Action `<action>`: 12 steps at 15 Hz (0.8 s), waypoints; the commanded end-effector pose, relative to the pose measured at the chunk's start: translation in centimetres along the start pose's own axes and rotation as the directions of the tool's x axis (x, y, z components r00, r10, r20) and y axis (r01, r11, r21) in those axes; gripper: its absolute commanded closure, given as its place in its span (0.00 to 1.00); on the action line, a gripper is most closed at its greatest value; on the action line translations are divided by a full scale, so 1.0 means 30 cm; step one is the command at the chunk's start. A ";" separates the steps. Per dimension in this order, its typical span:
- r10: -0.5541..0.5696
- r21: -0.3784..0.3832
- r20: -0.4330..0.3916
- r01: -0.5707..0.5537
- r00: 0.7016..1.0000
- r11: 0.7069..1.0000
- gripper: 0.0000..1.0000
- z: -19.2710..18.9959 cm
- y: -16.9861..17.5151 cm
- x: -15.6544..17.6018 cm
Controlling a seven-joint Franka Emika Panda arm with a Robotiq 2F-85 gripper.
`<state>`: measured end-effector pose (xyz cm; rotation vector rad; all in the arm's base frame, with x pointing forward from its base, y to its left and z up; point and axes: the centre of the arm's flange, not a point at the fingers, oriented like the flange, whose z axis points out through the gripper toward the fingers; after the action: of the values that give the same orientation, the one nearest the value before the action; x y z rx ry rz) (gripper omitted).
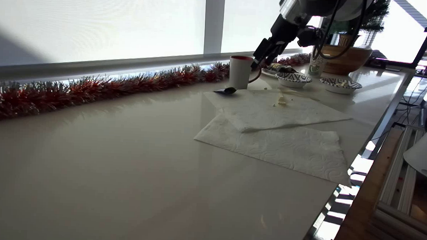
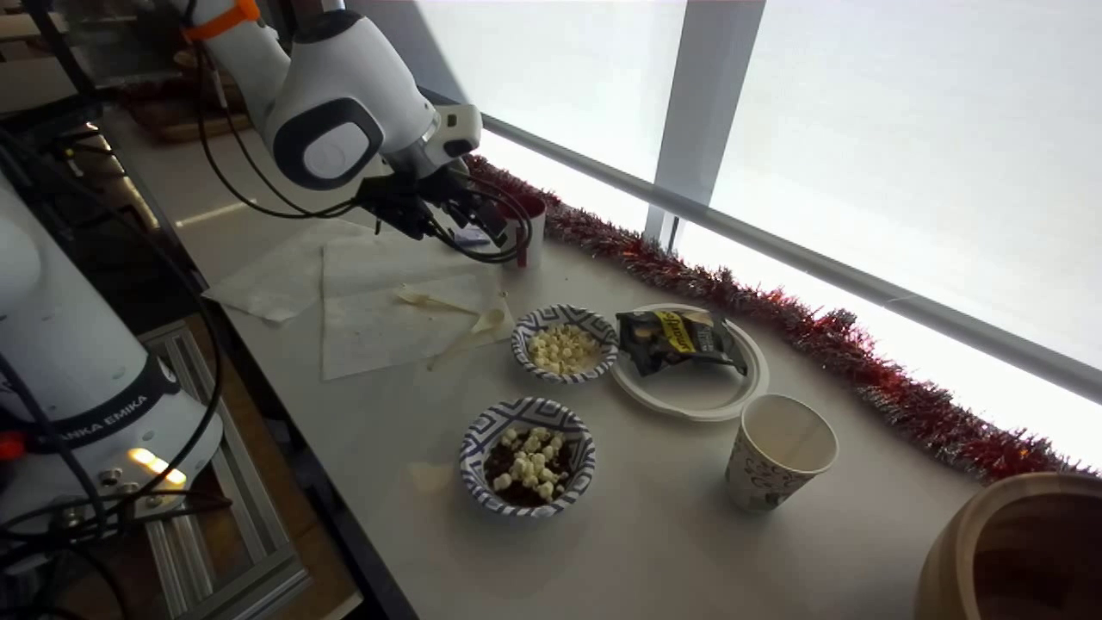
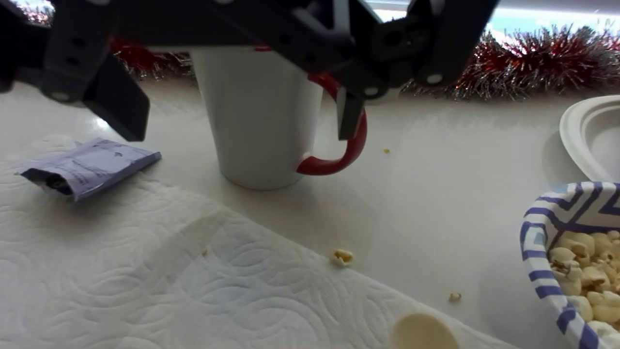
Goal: Move the contents from one bowl to the next
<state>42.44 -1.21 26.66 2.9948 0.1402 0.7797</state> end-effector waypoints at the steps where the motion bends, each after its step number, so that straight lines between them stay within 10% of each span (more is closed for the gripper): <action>1: 0.000 0.001 -0.001 0.000 1.000 1.000 0.00 0.000 -0.002 0.003; 12: -0.086 -0.019 0.068 0.087 0.994 0.996 0.00 -0.016 0.118 -0.185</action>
<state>42.03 -5.56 24.92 2.9522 0.1827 0.6900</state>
